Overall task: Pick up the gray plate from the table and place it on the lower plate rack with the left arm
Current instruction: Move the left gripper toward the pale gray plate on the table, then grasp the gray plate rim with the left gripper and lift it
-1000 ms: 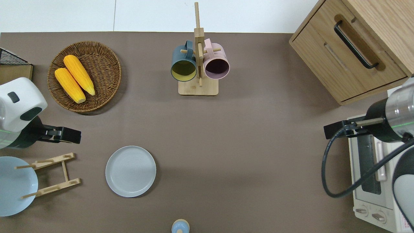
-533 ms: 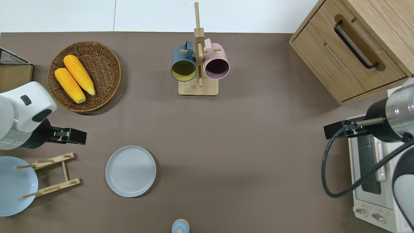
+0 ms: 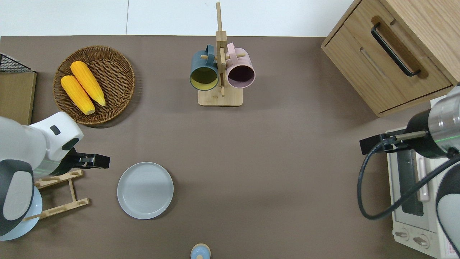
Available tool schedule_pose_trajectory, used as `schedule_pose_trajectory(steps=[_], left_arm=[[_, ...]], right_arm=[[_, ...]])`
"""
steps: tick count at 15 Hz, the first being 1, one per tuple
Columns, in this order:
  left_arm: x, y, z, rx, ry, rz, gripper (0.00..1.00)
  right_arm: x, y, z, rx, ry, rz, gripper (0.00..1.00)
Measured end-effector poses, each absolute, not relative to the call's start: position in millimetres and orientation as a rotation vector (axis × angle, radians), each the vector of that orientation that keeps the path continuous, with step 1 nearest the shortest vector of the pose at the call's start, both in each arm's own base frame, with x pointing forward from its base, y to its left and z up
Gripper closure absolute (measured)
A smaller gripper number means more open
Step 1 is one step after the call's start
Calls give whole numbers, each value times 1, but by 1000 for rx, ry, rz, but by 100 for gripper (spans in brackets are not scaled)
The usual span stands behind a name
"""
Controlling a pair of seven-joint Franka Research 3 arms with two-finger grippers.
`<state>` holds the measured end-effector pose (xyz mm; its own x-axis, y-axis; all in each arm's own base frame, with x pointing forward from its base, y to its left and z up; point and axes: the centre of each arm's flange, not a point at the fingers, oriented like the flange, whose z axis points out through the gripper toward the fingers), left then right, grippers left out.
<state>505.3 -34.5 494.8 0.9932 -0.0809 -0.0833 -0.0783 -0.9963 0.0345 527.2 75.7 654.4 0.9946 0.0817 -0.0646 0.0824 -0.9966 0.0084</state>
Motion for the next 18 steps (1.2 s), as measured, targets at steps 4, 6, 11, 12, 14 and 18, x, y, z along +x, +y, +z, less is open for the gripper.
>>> schedule_pose_trajectory(steps=[4,6,11,12,14,18], left_arm=[[496,-35,457,3084,-99,-143,0],[490,-35,438,3082,-93,-156,0],[472,-33,396,3085,-81,-134,0],[466,-32,387,3087,-79,-125,0],[456,-32,370,3089,-80,-117,0],[440,-34,343,3095,-85,-88,0]], right_arm=[[527,76,654,3126,129,-101,1],[527,76,654,3126,129,-101,1],[527,76,654,3126,129,-101,1],[527,76,654,3126,129,-101,1],[527,76,654,3126,129,-101,1],[527,76,654,3126,129,-101,1]])
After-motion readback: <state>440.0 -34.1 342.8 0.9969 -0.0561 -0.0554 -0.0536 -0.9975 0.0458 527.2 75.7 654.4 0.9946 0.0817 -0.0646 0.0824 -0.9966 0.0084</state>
